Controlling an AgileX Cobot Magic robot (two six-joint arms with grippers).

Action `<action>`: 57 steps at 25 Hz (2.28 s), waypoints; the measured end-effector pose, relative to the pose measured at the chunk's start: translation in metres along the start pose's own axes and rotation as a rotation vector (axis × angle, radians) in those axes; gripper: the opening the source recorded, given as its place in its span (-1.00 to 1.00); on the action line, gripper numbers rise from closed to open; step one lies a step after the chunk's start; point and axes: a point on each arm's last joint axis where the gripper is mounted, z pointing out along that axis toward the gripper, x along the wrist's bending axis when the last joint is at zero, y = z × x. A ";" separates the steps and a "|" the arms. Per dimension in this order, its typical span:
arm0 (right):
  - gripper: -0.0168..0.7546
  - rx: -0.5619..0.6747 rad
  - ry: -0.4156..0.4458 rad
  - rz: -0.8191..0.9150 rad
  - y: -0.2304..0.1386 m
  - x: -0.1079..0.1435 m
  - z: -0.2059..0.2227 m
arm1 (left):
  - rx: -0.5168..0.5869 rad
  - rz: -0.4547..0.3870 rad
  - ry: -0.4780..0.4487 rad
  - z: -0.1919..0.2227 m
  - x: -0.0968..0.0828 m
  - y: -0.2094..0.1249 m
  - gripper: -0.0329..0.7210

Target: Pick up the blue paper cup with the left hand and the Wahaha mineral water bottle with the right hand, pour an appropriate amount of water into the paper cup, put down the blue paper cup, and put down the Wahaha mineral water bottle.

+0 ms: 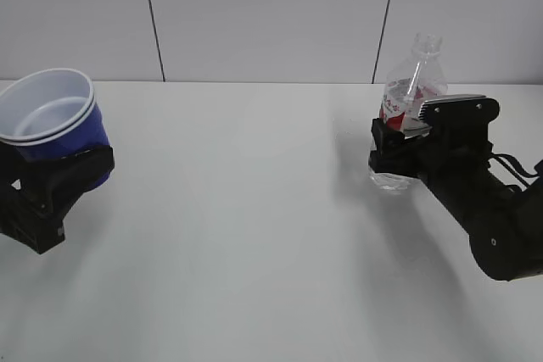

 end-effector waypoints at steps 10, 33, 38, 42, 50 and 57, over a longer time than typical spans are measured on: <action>0.55 -0.010 -0.003 0.001 -0.002 0.000 0.004 | 0.000 0.000 0.000 0.000 0.000 0.000 0.19; 0.30 -0.046 -0.005 0.007 -0.012 0.001 0.006 | 0.000 0.000 0.000 0.000 0.000 0.000 0.19; 0.30 -0.048 -0.005 0.009 -0.009 0.001 0.006 | 0.010 -0.005 0.000 0.001 0.000 -0.002 0.18; 0.29 -0.027 -0.003 0.018 -0.001 0.000 0.004 | 0.060 -0.029 0.004 0.014 0.004 -0.012 0.18; 0.29 -0.048 0.001 0.024 0.035 -0.002 -0.003 | 0.104 -0.027 -0.037 0.070 0.016 -0.023 0.18; 0.29 -0.072 -0.034 -0.024 0.058 -0.007 -0.009 | 0.071 0.031 -0.208 0.119 0.014 -0.037 0.18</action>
